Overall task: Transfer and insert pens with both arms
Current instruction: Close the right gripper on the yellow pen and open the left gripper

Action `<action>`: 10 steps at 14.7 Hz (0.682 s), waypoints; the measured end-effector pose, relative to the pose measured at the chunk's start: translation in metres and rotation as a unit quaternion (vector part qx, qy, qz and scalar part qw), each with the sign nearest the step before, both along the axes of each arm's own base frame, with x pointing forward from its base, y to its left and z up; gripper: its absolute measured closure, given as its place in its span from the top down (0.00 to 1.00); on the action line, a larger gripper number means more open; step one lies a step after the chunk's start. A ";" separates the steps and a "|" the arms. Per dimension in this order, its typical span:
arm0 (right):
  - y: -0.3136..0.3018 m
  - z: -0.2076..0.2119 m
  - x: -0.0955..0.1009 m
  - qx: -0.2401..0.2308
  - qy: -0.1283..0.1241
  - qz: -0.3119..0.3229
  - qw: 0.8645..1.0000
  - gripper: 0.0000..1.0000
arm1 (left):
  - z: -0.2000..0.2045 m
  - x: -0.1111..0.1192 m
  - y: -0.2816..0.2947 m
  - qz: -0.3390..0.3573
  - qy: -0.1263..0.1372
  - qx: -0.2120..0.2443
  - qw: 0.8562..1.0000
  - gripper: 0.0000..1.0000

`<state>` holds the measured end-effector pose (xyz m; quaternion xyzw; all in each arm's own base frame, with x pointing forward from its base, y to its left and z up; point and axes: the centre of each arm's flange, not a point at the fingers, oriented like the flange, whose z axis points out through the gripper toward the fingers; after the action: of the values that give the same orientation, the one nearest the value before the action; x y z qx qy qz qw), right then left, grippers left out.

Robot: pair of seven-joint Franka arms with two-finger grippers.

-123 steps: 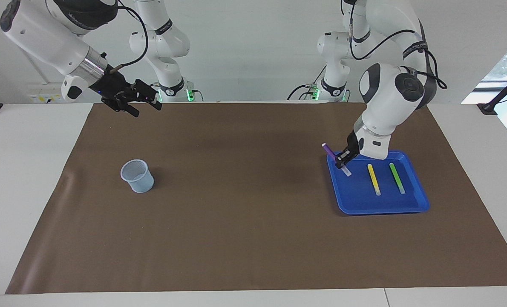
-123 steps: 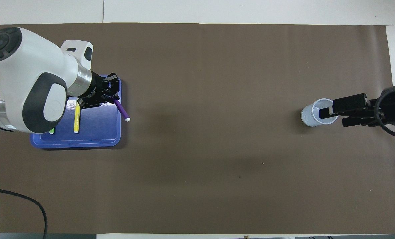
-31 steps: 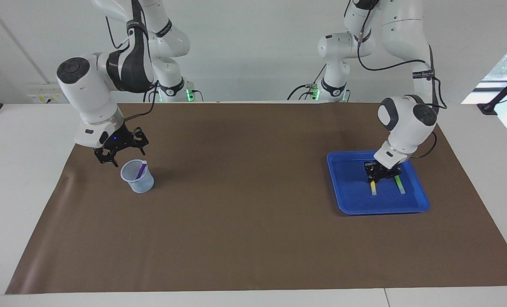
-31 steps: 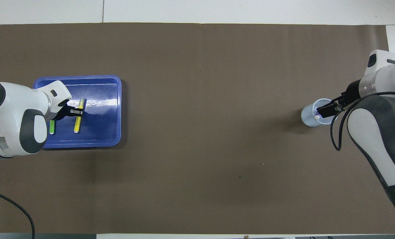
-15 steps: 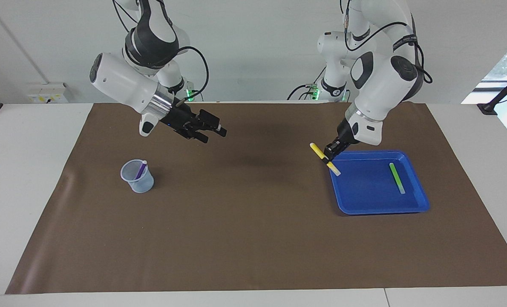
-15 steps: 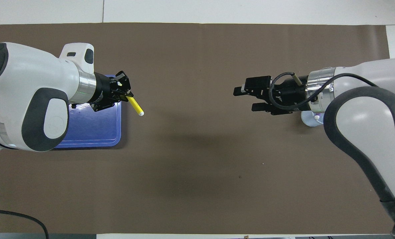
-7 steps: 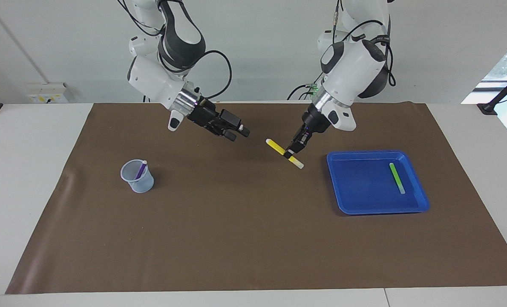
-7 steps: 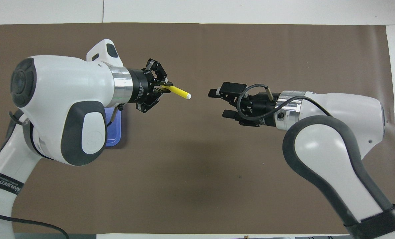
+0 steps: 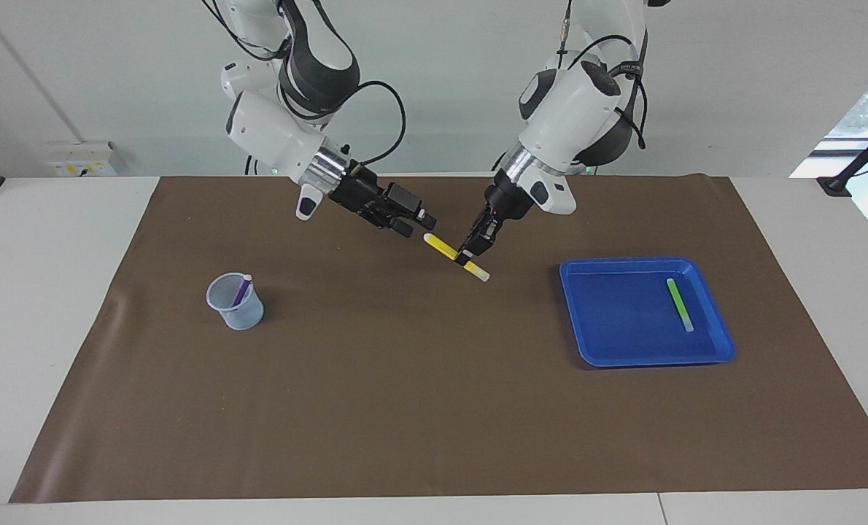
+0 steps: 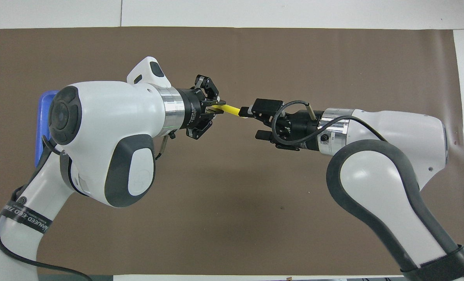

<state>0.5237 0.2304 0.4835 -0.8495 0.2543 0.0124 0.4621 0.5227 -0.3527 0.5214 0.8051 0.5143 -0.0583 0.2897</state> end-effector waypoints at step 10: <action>0.002 0.011 0.004 0.004 -0.009 0.000 1.000 0.56 | -0.005 -0.010 -0.012 -0.010 0.004 0.002 1.000 0.16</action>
<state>0.5273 0.2325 0.4943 -0.8475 0.2500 0.0054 0.4681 0.5128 -0.3648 0.5164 0.8105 0.5075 -0.0633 0.2855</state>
